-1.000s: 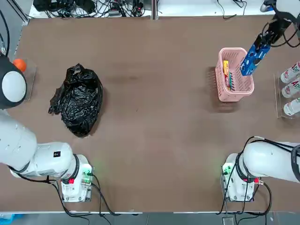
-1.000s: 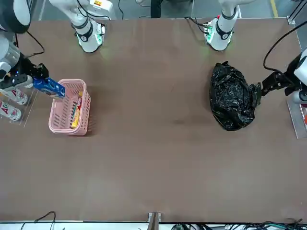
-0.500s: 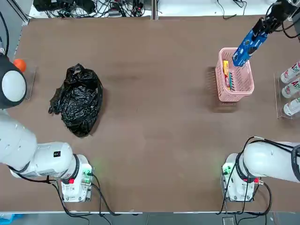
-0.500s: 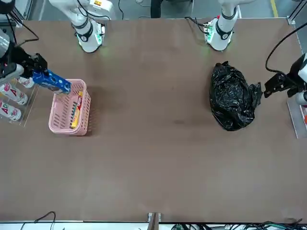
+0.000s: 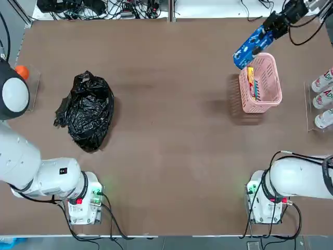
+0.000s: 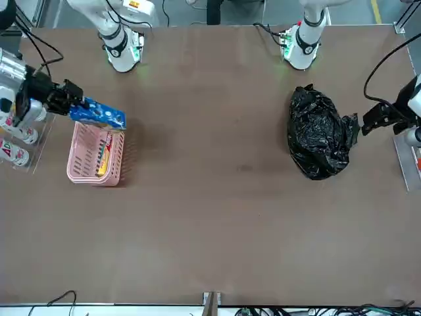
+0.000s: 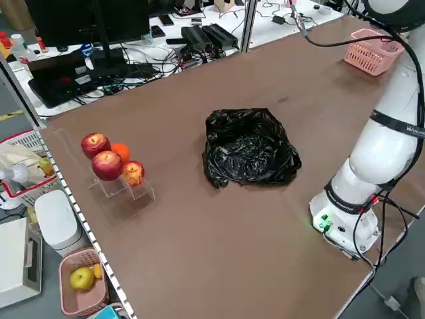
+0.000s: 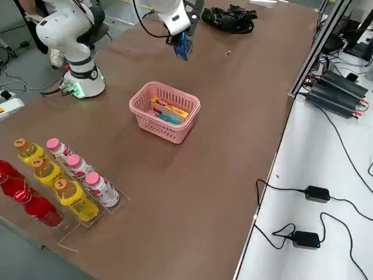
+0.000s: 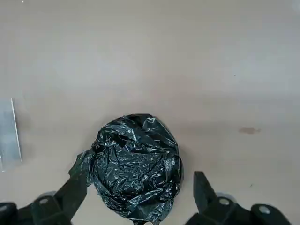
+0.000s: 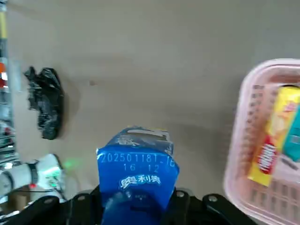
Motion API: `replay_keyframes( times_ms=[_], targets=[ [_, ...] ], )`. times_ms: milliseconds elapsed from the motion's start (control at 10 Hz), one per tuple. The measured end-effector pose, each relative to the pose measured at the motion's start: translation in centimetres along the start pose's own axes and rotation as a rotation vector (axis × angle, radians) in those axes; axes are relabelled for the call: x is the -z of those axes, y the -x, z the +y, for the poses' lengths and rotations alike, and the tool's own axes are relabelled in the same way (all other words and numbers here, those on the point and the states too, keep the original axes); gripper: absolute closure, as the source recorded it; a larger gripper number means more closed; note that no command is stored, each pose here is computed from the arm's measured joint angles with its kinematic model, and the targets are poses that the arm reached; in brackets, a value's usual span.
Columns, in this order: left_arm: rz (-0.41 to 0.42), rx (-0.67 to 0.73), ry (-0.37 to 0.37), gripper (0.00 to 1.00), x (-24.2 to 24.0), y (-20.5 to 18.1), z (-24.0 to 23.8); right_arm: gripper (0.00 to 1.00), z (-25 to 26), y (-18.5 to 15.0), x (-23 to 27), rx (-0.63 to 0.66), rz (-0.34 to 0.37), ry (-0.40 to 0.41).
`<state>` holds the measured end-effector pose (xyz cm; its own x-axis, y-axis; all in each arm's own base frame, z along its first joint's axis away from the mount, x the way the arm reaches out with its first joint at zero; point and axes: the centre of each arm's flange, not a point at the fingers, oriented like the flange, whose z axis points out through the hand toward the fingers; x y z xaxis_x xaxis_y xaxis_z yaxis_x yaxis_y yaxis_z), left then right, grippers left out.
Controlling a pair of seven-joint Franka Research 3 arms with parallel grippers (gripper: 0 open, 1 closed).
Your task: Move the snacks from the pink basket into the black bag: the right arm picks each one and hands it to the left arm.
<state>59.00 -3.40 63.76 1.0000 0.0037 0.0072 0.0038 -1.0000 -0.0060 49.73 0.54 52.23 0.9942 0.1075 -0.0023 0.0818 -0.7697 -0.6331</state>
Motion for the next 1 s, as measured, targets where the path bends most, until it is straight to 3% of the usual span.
replay_keyframes(
  times_ms=[100,200,400,500,800,1000],
  targets=[
    [-0.001,0.003,0.001,0.0,-0.1,0.0,-0.2,0.56,-0.8,-0.9,-1.5,-0.011,0.005,-0.073],
    [-0.008,0.01,0.048,0.0,-0.2,-0.1,-0.2,0.56,-1.5,-1.9,-2.9,-0.02,0.019,-0.129],
    [-0.052,0.043,0.267,0.0,-1.8,-0.9,-0.6,0.56,-3.1,-3.7,-5.7,-0.044,0.056,-0.23],
    [-0.08,0.044,0.333,0.0,-3.3,-1.7,0.0,0.56,-3.9,-4.5,-7.0,-0.06,0.075,-0.276],
    [-0.158,-0.036,0.428,0.0,-6.9,-2.8,7.6,0.56,-8.1,-6.7,-12.6,-0.126,0.154,-0.407],
    [-0.174,0.05,0.426,0.0,-7.5,-2.6,12.4,0.56,-14.0,-6.8,-18.1,-0.199,0.243,-0.476]
  ],
)
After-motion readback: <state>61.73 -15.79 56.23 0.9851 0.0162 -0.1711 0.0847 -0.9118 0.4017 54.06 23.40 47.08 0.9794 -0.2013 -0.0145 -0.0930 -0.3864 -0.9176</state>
